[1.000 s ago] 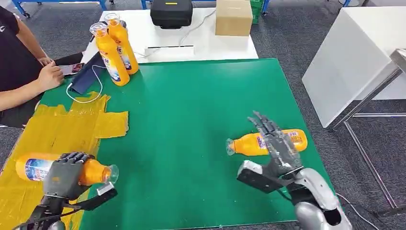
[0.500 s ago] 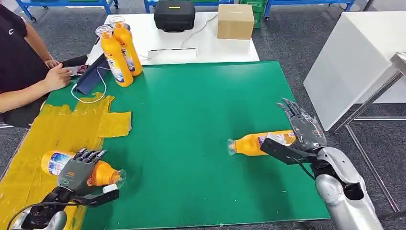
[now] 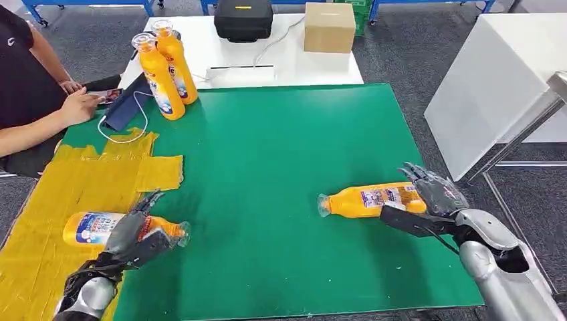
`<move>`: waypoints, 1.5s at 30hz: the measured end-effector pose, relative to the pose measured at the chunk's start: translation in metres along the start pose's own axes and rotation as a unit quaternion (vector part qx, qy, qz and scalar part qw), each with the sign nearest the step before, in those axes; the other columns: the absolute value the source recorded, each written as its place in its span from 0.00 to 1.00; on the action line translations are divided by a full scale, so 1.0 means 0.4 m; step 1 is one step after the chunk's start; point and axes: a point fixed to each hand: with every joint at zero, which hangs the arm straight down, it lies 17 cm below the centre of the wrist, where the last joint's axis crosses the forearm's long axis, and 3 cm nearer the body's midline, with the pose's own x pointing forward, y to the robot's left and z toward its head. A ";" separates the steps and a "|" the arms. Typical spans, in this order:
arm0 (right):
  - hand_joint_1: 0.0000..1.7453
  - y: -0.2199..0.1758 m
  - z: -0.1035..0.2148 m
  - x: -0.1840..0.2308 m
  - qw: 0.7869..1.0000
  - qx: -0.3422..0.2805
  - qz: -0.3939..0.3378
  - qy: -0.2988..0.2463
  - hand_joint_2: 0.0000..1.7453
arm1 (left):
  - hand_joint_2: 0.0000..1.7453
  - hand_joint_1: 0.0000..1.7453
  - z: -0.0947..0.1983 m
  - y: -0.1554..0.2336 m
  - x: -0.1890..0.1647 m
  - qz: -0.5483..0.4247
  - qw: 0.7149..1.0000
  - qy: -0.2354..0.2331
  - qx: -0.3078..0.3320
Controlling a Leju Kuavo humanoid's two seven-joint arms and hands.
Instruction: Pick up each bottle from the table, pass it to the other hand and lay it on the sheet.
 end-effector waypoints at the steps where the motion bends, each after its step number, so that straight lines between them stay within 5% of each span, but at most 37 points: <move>1: 0.00 0.015 0.006 -0.012 1.000 0.007 0.003 0.004 1.00 | 0.00 0.00 -0.006 0.013 0.013 0.012 1.000 -0.002 0.009; 15: 0.00 0.140 0.085 -0.161 0.994 0.057 0.064 0.068 1.00 | 0.00 0.00 -0.020 0.239 0.179 0.312 0.938 -0.067 0.138; 29: 0.00 0.089 0.062 -0.228 0.987 0.030 0.114 0.109 1.00 | 0.00 0.00 0.006 0.290 0.231 0.328 0.927 -0.097 0.156; 45: 0.00 -0.001 -0.005 -0.165 0.990 -0.021 0.110 0.089 1.00 | 0.00 0.00 0.019 0.276 0.239 0.331 0.927 -0.098 0.148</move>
